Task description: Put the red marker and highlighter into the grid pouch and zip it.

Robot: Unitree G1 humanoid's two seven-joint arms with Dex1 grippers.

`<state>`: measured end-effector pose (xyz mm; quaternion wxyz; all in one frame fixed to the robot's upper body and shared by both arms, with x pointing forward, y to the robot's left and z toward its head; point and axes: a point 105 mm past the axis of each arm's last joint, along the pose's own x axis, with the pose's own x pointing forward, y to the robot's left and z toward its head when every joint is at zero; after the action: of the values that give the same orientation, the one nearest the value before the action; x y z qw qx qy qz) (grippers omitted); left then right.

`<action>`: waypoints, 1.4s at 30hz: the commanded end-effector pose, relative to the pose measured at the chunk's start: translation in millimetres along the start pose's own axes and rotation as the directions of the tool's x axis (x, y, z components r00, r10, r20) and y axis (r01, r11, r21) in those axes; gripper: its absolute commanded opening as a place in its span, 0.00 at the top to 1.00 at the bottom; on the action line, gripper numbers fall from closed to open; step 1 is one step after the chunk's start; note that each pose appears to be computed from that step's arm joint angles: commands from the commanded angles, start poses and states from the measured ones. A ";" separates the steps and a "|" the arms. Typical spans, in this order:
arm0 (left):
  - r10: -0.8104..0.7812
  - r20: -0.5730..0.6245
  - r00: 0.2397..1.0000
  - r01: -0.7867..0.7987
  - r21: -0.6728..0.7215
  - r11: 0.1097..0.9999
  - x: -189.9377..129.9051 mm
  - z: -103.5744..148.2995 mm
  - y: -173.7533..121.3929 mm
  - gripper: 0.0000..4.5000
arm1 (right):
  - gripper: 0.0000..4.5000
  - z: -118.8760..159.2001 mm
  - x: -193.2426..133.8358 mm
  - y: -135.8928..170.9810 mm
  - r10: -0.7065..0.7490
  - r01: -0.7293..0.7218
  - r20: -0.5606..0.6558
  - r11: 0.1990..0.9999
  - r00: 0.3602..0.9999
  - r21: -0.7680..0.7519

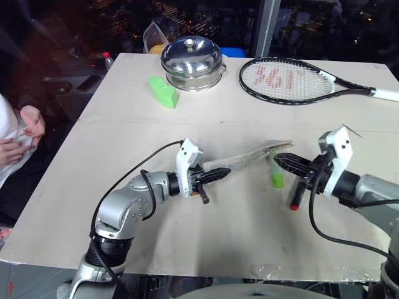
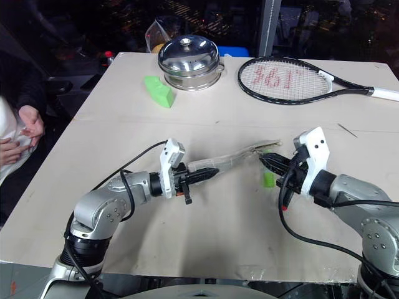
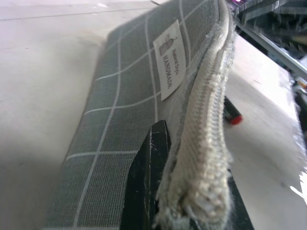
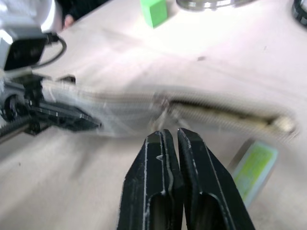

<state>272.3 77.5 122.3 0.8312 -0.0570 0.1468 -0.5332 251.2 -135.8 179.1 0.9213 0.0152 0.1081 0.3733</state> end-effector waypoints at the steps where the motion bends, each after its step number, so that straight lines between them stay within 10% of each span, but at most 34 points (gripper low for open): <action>1: -0.044 0.023 0.999 0.044 0.031 0.999 -0.9 9.7 -7.7 1.00 | 0.99 11.8 0.3 -6.1 -0.036 0.037 0.048 0.999 0.998 -0.022; 22: -0.111 -0.050 0.993 0.118 0.167 0.979 -0.7 -1.5 -20.0 1.00 | 0.99 1.9 40.1 -7.2 -0.061 0.059 -0.001 0.970 0.998 0.234; 27: -0.144 -0.073 0.987 0.156 0.187 0.970 -5.0 -4.5 -16.8 1.00 | 0.99 1.9 44.4 -2.0 -0.087 0.082 -0.040 0.992 0.995 -0.095; 33: -0.133 -0.101 0.986 0.152 0.220 0.963 -6.3 1.7 0.9 1.00 | 0.99 -7.1 56.1 8.7 -0.027 -0.023 -0.059 0.707 0.998 -0.707; 42: -0.112 -0.119 0.987 0.139 0.241 0.960 6.4 14.3 10.0 1.00 | 0.99 -22.2 71.4 5.0 -0.062 -0.052 -0.078 0.342 0.995 -0.938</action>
<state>284.9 79.9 124.5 0.7863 0.0568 0.1339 -0.6005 296.6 -92.2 141.7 0.7760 -0.5160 -0.0559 0.3583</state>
